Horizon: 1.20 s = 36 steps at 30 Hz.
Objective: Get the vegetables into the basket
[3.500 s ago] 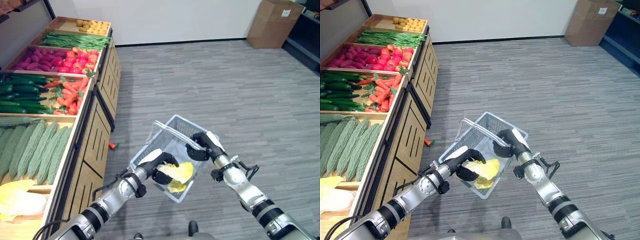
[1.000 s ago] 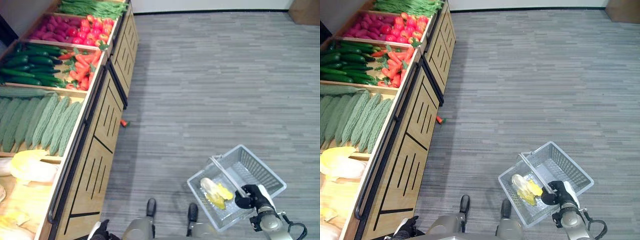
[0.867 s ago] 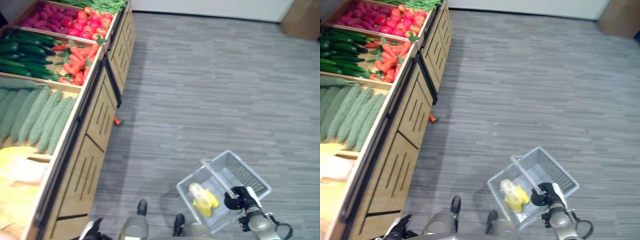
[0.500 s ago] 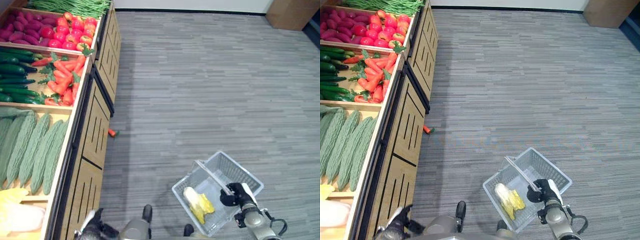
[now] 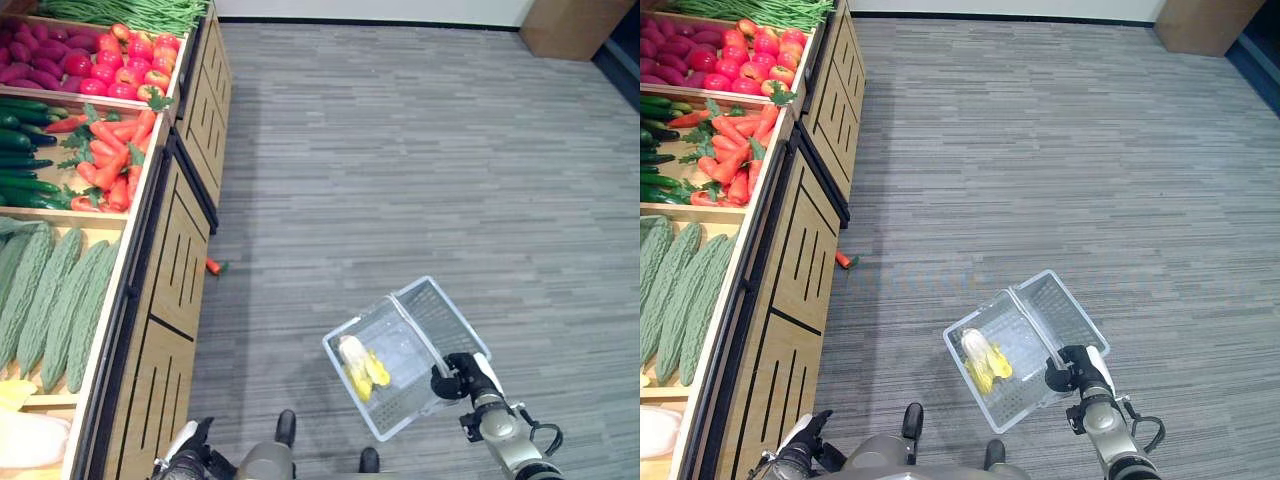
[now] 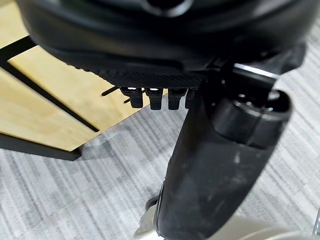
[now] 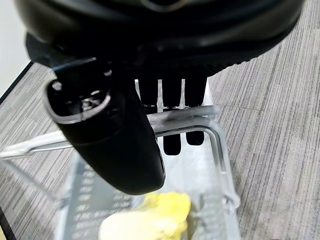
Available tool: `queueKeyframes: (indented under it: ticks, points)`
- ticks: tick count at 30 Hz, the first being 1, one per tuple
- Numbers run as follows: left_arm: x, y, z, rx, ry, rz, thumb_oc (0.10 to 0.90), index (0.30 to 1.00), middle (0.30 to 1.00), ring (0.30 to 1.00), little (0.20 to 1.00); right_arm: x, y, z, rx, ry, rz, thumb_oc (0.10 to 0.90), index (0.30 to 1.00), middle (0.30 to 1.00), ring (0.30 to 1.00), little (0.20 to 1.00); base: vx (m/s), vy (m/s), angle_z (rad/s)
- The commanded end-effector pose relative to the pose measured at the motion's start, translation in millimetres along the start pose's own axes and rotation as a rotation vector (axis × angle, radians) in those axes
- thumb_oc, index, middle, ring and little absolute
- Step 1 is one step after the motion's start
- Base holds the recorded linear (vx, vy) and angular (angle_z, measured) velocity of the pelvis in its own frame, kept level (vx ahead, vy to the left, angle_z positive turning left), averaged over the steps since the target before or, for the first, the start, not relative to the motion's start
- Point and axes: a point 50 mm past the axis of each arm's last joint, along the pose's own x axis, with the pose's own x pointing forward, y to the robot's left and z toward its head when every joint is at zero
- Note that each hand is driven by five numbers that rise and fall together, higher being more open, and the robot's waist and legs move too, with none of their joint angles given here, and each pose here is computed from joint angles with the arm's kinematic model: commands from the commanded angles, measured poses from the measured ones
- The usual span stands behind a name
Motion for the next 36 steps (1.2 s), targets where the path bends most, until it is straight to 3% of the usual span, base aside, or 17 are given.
queueKeyframes:
  ticks: [1, 10, 20, 25, 31, 36]
  points:
    - [-1.8, 13.0, -17.9, 0.036, 0.044, 0.045, 0.9, 1.0, 1.0, 1.0, 1.0, 1.8, -37.7, 24.5, -0.007, -0.165, -0.121, 0.4, 0.3, 0.3, 0.3, 0.3, 0.0, 0.0, 0.0]
    - [-1.6, 13.3, -15.3, 0.051, 0.029, 0.043, 0.9, 1.0, 1.0, 1.0, 1.0, 4.3, -40.5, 34.3, -0.019, -0.192, -0.131, 0.4, 0.3, 0.3, 0.3, 0.3, 0.03, 0.056, -0.02]
    - [3.4, 37.1, -14.9, -0.012, 0.076, 0.122, 0.9, 1.0, 1.0, 1.0, 1.0, 12.4, -43.2, 75.4, -0.038, -0.314, -0.133, 0.4, 0.3, 0.3, 0.3, 0.3, 0.13, 0.054, 0.06]
    - [2.2, 30.3, -20.4, -0.02, 0.108, 0.1, 0.9, 1.0, 1.0, 1.0, 1.0, 13.8, -44.5, 86.6, -0.045, -0.347, -0.138, 0.4, 0.3, 0.3, 0.3, 0.3, 0.25, -0.22, 0.37]
    - [-3.3, 15.0, -33.4, -0.033, 0.161, 0.071, 0.9, 1.0, 1.0, 1.0, 1.0, 12.3, -42.8, 67.6, -0.045, -0.286, -0.117, 0.4, 0.3, 0.3, 0.3, 0.3, 0.22, -0.321, 0.51]
    - [-1.0, 8.6, -21.6, -0.028, 0.127, 0.057, 0.9, 1.0, 1.0, 1.0, 1.0, 10.0, -63.4, 67.9, -0.047, -0.3, -0.177, 0.4, 0.3, 0.3, 0.3, 0.3, 0.11, -0.233, 0.45]
